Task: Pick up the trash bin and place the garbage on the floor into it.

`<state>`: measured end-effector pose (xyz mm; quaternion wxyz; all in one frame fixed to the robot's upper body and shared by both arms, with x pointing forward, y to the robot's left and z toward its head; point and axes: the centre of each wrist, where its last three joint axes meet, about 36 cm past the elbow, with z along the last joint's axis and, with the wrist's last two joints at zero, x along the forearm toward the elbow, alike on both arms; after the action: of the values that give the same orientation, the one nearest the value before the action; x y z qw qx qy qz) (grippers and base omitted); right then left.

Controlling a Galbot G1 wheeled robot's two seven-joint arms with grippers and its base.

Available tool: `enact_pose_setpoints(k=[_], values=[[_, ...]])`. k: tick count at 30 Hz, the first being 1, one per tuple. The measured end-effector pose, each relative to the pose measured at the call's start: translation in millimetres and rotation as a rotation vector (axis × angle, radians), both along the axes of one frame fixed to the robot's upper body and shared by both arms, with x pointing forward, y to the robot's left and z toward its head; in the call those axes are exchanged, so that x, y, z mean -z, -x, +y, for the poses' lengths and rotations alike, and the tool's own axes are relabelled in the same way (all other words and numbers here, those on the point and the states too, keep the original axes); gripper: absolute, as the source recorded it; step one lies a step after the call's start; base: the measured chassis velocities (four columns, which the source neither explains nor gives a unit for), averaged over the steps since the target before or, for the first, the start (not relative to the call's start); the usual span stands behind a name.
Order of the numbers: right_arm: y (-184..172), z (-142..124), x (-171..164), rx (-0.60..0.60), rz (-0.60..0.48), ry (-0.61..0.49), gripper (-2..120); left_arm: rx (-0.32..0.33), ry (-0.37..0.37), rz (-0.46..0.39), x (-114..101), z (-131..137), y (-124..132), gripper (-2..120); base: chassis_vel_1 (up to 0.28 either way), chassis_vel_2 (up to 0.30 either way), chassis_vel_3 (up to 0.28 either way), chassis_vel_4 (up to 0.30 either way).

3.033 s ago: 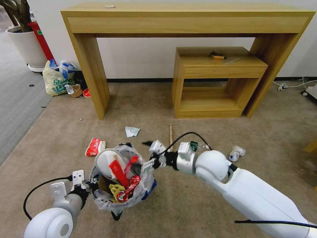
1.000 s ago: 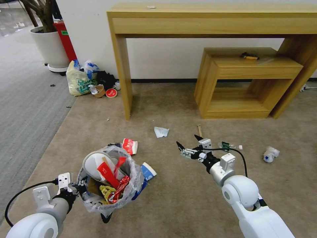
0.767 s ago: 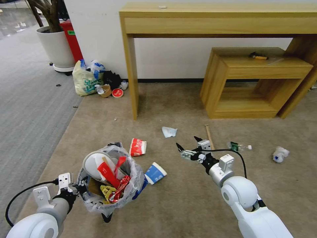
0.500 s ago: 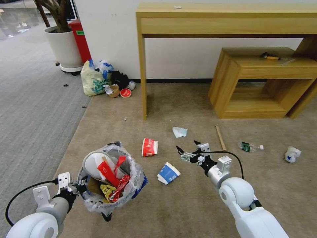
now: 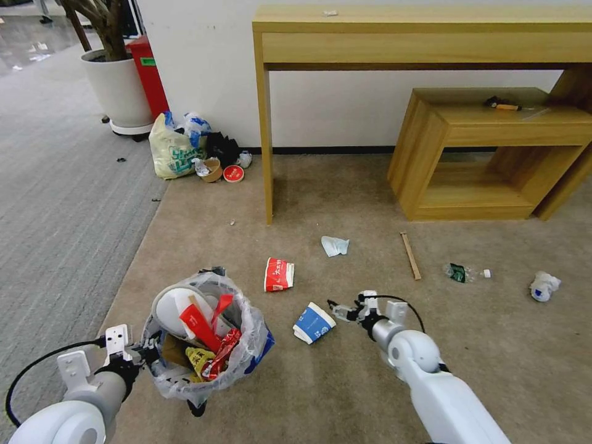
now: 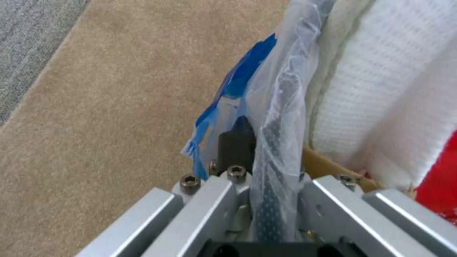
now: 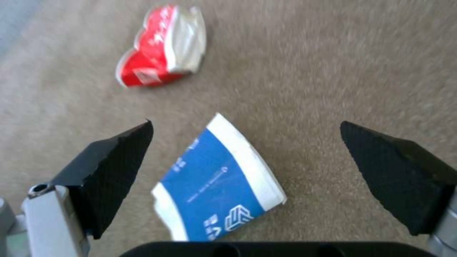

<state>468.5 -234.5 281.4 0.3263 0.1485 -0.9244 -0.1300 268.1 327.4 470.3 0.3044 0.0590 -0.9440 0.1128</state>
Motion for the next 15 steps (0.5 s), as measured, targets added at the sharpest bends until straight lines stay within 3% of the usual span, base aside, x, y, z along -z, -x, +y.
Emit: enact_pose_setpoints(k=[15], values=[[-43, 2, 42, -0.105, 0.093, 0.082, 100, -0.005, -0.012, 0.003, -3, 1, 4, 0, 0.0, 0.0, 0.0, 0.0]])
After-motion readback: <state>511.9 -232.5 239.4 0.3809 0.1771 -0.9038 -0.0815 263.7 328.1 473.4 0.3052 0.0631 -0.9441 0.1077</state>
